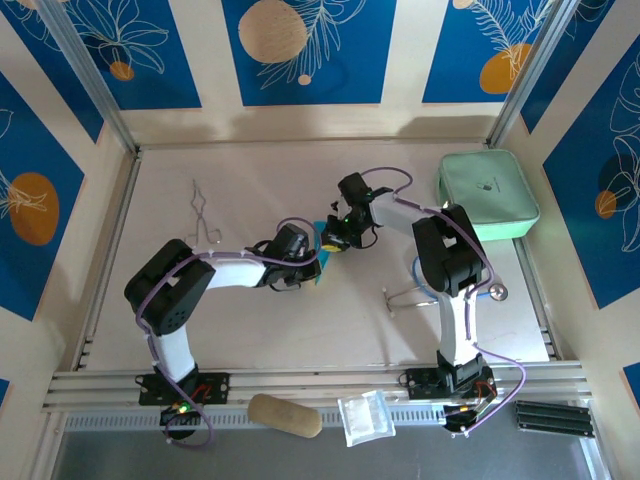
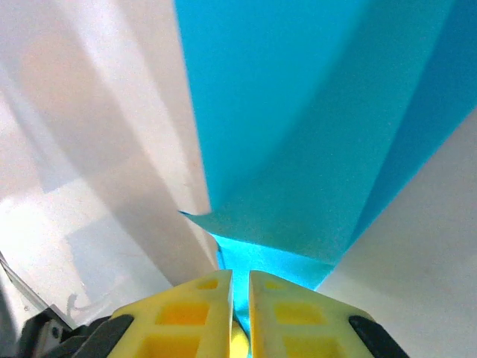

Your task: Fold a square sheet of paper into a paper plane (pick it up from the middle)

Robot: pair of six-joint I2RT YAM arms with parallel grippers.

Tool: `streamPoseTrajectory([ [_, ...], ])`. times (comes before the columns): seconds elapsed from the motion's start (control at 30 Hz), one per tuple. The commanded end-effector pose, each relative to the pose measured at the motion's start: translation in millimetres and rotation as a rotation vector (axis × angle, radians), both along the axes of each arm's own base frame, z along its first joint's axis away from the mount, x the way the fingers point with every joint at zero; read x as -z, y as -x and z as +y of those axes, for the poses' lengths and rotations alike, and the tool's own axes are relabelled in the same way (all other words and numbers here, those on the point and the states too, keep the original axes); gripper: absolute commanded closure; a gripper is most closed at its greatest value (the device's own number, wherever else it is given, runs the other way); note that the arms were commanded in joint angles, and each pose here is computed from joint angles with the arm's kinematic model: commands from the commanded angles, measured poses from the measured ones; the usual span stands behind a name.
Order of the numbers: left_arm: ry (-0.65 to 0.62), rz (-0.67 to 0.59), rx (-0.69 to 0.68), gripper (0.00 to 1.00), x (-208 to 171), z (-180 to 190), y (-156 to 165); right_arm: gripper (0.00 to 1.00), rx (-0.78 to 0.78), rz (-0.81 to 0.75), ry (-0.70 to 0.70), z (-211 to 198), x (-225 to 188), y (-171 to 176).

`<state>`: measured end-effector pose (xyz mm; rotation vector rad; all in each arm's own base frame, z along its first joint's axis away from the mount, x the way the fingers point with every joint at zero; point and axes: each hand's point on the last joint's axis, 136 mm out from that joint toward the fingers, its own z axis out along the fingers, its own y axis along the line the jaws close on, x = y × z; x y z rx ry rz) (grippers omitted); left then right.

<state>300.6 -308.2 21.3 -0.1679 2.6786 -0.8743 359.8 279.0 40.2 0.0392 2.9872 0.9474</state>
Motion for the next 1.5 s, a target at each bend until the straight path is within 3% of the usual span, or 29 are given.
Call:
streamPoseTrajectory([
  [0.0, -0.081, 0.079, -0.026, 1.0, 27.6, 21.6, 15.2, 0.85, -0.049, -0.073, -0.037, 3.7, -16.6, -9.5],
  [0.3, -0.08, 0.09, -0.019, 1.0, 30.0, 22.7, 16.8, 0.85, -0.103, -0.101, -0.054, 12.4, -6.8, -19.6],
  [0.93, -0.076, 0.092, 0.01, 1.0, 23.9, 24.5, 21.9, 0.86, -0.031, -0.019, 0.129, -14.5, 45.7, -31.8],
  [1.1, 0.011, -0.016, 0.049, 0.99, -12.3, 9.9, 2.7, 0.88, 0.032, 0.06, 0.18, -27.9, 60.3, -15.7],
  [1.23, 0.07, -0.099, 0.04, 0.91, -39.5, -1.0, -19.0, 0.89, 0.132, 0.132, 0.202, -37.2, 61.4, -0.1],
  [1.47, 0.067, -0.078, 0.004, 0.9, -26.2, -11.5, -38.9, 0.89, 0.255, 0.169, 0.176, -41.1, 48.2, 5.1],
])
